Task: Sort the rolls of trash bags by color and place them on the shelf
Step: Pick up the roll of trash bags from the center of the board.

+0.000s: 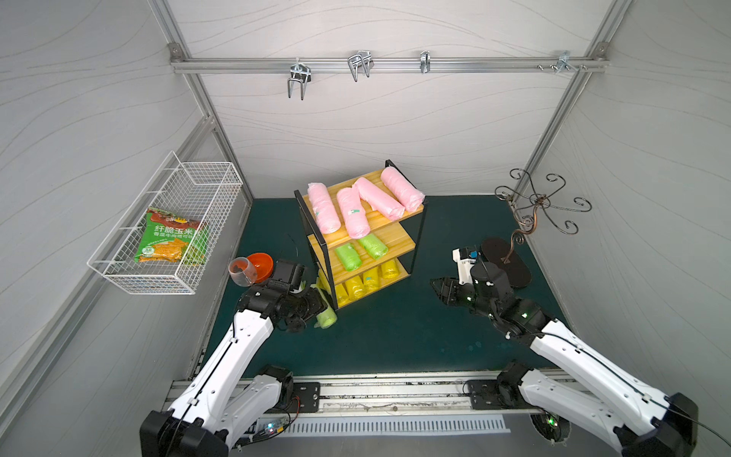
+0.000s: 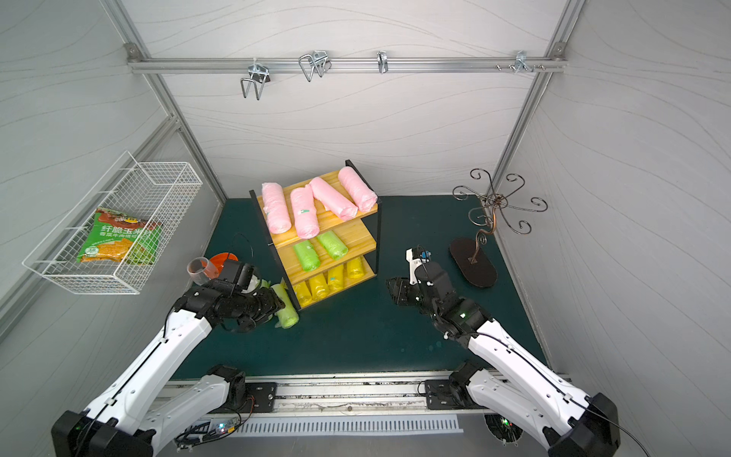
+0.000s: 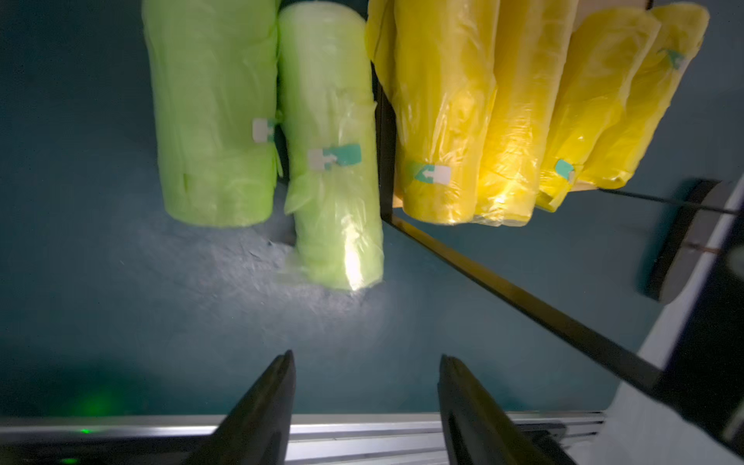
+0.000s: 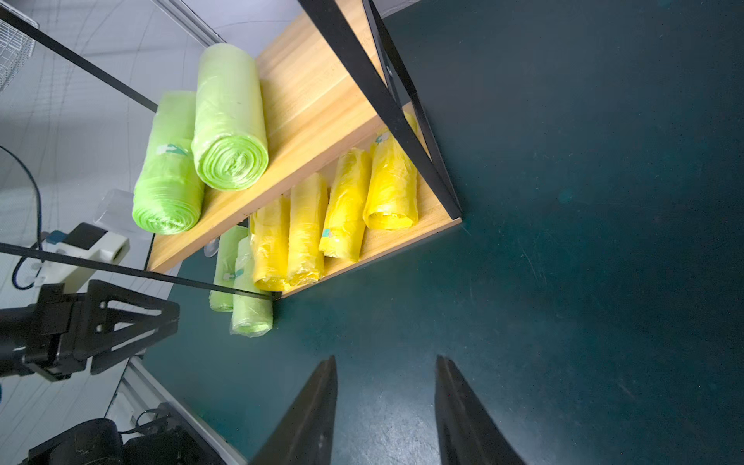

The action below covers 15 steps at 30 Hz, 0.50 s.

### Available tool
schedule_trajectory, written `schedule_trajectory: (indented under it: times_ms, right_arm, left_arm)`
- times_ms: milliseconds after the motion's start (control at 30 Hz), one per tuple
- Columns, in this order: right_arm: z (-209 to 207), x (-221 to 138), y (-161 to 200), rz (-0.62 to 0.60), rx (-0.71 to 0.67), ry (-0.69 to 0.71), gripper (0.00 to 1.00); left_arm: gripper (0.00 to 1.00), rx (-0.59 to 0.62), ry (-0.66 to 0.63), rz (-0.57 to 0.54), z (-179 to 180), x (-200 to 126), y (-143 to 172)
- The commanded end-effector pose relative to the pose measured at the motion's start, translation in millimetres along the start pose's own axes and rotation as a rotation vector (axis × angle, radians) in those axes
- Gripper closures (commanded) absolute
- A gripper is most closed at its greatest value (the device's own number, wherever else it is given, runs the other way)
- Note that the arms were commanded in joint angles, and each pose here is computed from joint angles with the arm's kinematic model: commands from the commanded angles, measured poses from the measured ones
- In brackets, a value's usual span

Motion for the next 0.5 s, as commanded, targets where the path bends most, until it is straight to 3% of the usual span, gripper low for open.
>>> schedule_trajectory:
  times_ms: [0,200,467]
  right_arm:
    - [-5,-1,8,0.017,-0.021,0.020,0.57]
    - [-5,5,14,0.045,-0.023,0.007,0.57]
    - [-7,4,20,0.063,-0.028,0.011,0.56]
  left_arm:
    - [0.44,0.031,0.049,-0.028,-8,2,-13]
    - [0.45,0.023,0.074,-0.069,-18,10,-29]
    - [0.40,0.031,-0.030,-0.086,-19,26,-56]
Point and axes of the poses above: each gripper's point midway between its finger pads, its own x axis out along the fingers, its own z axis along the line the jaws close on, y = z × x, the point moved 8 cm from there along -x, back along the fingers, and after that the axes turned 12 degrees about -x, right-handed, at the moved point
